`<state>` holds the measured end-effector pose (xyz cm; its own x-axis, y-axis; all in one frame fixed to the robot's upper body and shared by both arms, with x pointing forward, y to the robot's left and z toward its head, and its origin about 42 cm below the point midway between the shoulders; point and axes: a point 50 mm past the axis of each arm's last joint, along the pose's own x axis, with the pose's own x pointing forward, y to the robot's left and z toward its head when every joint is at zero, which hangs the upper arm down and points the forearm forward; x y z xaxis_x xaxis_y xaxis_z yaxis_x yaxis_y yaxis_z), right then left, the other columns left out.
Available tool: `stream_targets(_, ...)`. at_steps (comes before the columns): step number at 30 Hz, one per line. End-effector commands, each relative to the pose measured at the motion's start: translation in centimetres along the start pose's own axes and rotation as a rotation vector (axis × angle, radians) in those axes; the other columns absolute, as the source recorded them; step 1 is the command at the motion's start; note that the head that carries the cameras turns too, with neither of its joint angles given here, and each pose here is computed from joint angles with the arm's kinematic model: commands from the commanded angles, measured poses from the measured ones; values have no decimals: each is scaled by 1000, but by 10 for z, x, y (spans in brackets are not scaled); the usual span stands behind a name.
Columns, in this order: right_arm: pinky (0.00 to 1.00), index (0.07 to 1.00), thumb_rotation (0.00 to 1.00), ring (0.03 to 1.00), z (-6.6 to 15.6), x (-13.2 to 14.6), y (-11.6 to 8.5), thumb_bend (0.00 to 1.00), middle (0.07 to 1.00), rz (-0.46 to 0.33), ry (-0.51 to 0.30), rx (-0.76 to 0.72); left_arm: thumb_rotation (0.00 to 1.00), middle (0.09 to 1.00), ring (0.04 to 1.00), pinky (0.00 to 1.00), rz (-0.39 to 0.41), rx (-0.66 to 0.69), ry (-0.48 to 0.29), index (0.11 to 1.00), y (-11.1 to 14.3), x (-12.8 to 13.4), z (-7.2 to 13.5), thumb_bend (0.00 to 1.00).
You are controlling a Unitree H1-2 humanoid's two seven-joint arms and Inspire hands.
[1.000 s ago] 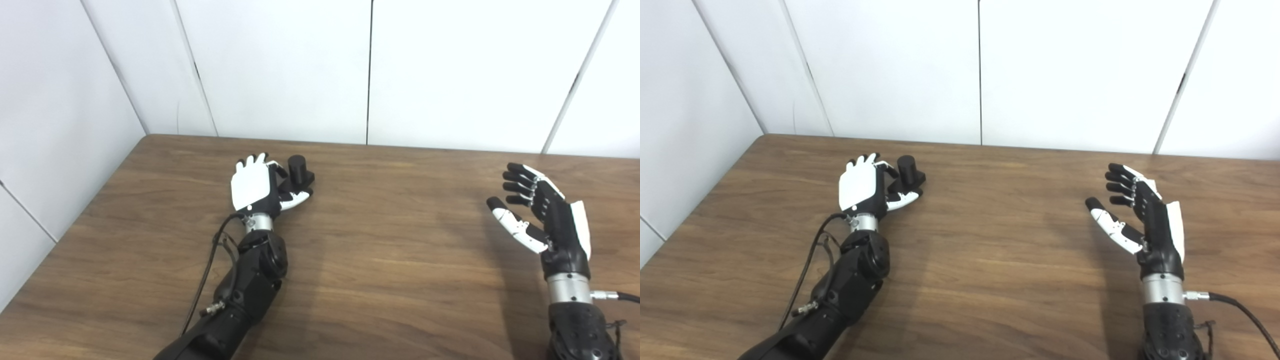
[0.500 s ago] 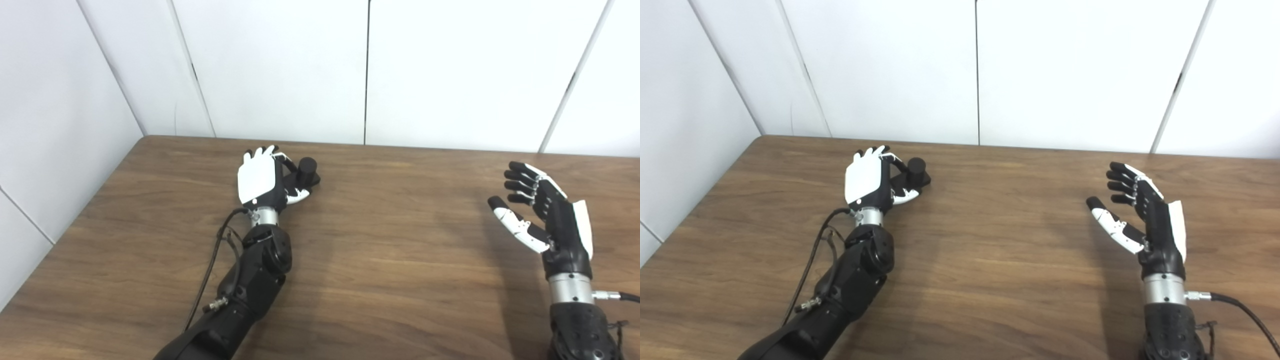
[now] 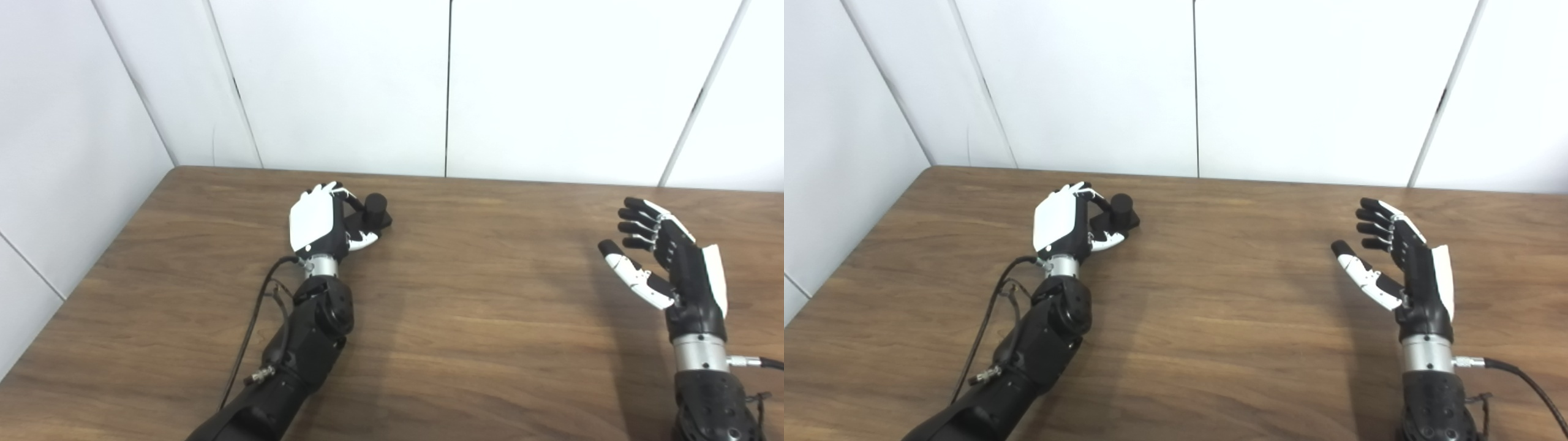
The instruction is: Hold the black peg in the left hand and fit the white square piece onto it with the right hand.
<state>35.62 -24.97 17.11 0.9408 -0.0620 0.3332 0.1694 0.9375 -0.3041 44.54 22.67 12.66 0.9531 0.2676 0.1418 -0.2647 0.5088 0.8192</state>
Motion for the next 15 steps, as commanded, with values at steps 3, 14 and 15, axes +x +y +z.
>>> stream_targets(3, 646, 778, 327, 725, 20, 14, -3, 512, 757, -15, -83, -1, 90, 859, 908, 871, -76, -44, -19, 488, 0, -8, -3, 517)
stream_targets(14, 640, 777, 383, 721, 20, 16, 2, 539, 757, -16, -80, -12, 96, 875, 918, 862, -189, -162, -152, 487, 13, -27, 18, 512)
stream_targets(15, 644, 777, 382, 723, 21, 16, 2, 542, 757, -16, -81, -10, 97, 875, 916, 854, -197, -164, -164, 487, 15, -29, 20, 511)
